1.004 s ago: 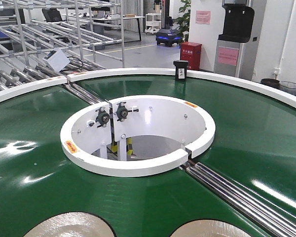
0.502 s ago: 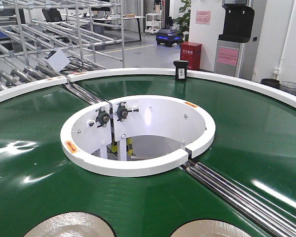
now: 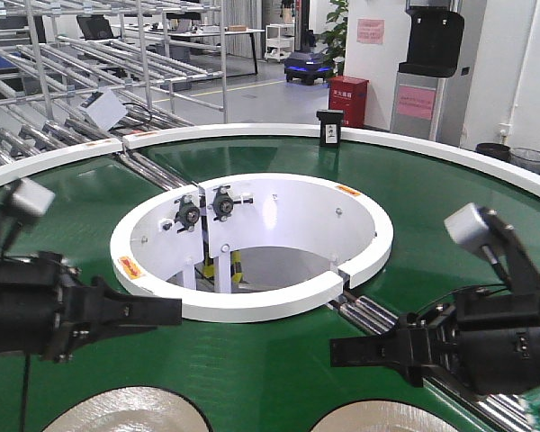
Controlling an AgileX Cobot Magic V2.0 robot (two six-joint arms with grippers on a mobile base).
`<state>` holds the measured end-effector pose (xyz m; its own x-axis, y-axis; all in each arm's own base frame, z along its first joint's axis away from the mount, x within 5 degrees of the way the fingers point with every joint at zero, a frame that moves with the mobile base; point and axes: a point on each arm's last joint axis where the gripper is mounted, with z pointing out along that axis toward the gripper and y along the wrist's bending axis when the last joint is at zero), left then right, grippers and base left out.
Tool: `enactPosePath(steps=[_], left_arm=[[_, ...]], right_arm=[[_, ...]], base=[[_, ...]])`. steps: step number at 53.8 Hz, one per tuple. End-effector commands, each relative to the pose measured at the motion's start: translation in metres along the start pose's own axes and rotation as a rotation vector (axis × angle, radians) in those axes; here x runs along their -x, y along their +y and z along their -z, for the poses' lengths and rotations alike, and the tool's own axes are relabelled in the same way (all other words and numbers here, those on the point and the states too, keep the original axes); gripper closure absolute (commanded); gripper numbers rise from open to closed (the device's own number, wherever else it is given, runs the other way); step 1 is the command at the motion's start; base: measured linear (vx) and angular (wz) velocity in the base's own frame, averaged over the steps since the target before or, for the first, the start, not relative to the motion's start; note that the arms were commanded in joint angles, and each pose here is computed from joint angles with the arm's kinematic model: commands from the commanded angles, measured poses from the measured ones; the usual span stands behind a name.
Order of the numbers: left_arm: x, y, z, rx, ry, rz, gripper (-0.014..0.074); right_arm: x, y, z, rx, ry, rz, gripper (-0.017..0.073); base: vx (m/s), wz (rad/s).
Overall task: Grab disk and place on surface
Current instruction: 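Lower both grippers to the rims of the two cream plates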
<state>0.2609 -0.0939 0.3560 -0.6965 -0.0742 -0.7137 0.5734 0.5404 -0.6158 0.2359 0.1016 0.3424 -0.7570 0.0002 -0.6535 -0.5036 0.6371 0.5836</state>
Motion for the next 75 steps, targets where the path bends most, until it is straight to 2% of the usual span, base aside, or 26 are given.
enactPosePath(steps=[1,8,11,14,18,21,30,35,39,43,48,53,57,61,66,70,75], left_arm=[[0.012,0.014,0.004,0.044,-0.040,0.051,0.0144],[0.003,0.078,0.016,0.276,0.049,0.157,0.0144],[-0.002,0.103,0.023,0.343,0.084,0.192,0.0144],[-0.006,0.125,0.027,0.386,0.101,0.248,0.0144],[-0.013,0.153,0.031,0.419,0.106,0.313,0.0144],[-0.018,0.169,0.031,0.438,0.115,0.332,0.0144],[-0.032,0.201,0.025,0.497,0.176,0.319,0.0144],[-0.037,0.212,0.022,0.516,0.182,0.331,0.0144],[-0.042,0.218,0.018,0.503,0.207,0.335,0.0144],[-0.049,0.221,0.011,0.451,0.250,0.328,0.0147],[-0.055,0.220,0.000,0.338,0.286,0.321,0.0174],[-0.060,0.218,-0.011,0.222,0.299,0.352,0.0267],[-0.064,0.217,-0.015,0.170,0.318,0.382,0.0429],[-0.063,0.217,-0.016,0.160,0.311,0.398,0.0607],[-0.059,0.214,-0.015,0.133,0.274,0.421,0.0603],[-0.052,0.209,-0.016,0.066,0.215,0.456,0.0603],[-0.041,0.202,-0.012,-0.024,0.122,0.469,0.0603]], right_arm=[[0.012,-0.002,0.010,0.035,-0.040,-0.028,0.0027],[0.011,-0.045,0.028,-0.051,0.001,-0.153,0.0027],[0.012,-0.063,0.037,-0.094,-0.023,-0.203,0.0027],[0.013,-0.078,0.046,-0.127,-0.057,-0.250,0.0027],[0.014,-0.091,0.053,-0.163,-0.086,-0.284,0.0027],[0.014,-0.097,0.055,-0.178,-0.097,-0.298,0.0027],[0.015,-0.102,0.052,-0.194,-0.100,-0.297,0.0028],[0.015,-0.103,0.052,-0.197,-0.103,-0.299,0.0028],[0.016,-0.103,0.052,-0.204,-0.111,-0.299,0.0028],[0.017,-0.104,0.053,-0.212,-0.121,-0.299,0.0028],[0.017,-0.105,0.053,-0.217,-0.129,-0.300,0.0028],[0.017,-0.105,0.053,-0.218,-0.131,-0.300,0.0028],[0.017,-0.105,0.053,-0.218,-0.131,-0.300,0.0028],[0.017,-0.105,0.053,-0.218,-0.130,-0.299,0.0028],[0.017,-0.105,0.053,-0.223,-0.125,-0.296,0.0028],[0.016,-0.106,0.053,-0.236,-0.112,-0.288,0.0028],[0.013,-0.109,0.054,-0.272,-0.090,-0.284,0.0028]], base=[[0.00,0.00],[0.00,0.00],[0.00,0.00],[0.00,0.00],[0.00,0.00],[0.00,0.00],[0.00,0.00],[0.00,0.00],[0.00,0.00],[0.00,0.00],[0.00,0.00],[0.00,0.00],[0.00,0.00],[0.00,0.00],[0.00,0.00],[0.00,0.00],[0.00,0.00]])
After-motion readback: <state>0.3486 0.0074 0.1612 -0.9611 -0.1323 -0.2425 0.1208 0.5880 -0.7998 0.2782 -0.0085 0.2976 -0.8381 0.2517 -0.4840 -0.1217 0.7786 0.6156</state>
